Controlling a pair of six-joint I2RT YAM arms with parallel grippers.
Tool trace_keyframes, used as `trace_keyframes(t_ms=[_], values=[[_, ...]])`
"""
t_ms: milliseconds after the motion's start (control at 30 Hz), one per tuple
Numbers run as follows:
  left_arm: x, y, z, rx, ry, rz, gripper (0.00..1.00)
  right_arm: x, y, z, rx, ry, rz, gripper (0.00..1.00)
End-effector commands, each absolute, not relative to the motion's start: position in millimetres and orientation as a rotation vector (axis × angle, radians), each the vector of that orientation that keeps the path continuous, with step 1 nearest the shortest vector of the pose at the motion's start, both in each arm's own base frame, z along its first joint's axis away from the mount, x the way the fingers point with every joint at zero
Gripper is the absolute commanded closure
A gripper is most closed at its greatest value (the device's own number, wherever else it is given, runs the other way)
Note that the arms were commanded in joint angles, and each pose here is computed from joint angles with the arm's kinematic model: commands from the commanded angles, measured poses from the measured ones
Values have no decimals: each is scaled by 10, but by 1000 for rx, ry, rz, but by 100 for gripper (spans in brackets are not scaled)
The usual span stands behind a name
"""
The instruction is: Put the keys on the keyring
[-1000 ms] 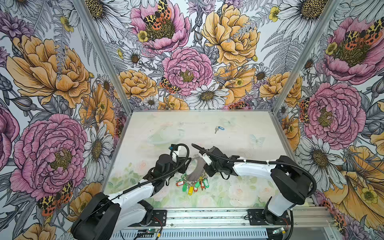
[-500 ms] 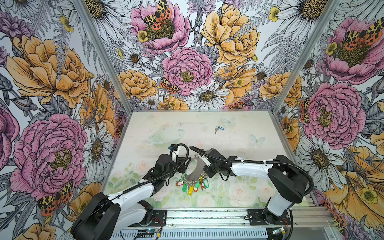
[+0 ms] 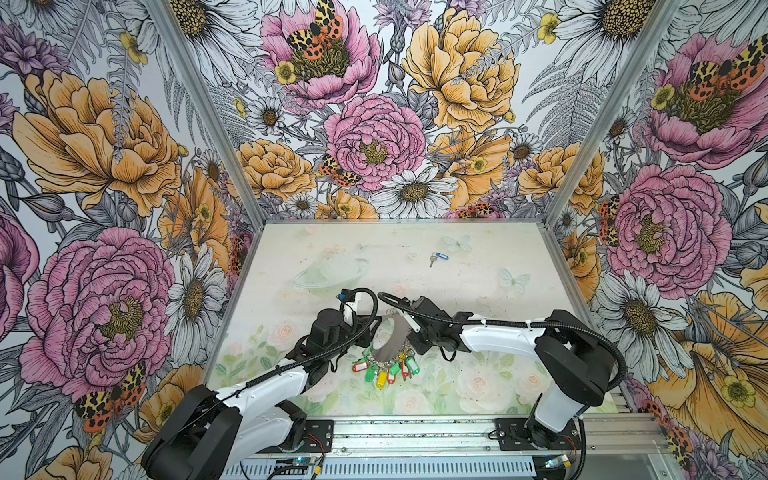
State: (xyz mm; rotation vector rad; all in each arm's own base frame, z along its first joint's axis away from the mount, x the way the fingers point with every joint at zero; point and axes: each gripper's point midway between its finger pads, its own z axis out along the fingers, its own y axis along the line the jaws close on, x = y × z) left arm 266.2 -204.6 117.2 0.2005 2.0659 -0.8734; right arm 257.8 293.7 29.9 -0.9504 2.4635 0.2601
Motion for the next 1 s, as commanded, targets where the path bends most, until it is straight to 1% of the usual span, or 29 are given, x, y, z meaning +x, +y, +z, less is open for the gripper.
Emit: trace_keyframes(t_ms=[0, 167, 433, 733, 967], values=[[2665, -1997, 1133, 210, 2064, -841, 68, 2644, 2976, 313, -957, 2451, 219, 93], [2661, -1991, 1126, 209, 2065, -840, 68, 2612, 3012, 393, -962, 2431, 230, 87], [2667, -1982, 1133, 205, 2062, -835, 68, 2507, 3067, 455, -988, 2415, 263, 84], [2659, -1970, 1145, 203, 2055, -834, 68, 2539, 3120, 471, -993, 2398, 237, 80], [2645, -1950, 1138, 198, 2055, -830, 68, 2580, 3105, 610, -930, 2380, 239, 78]])
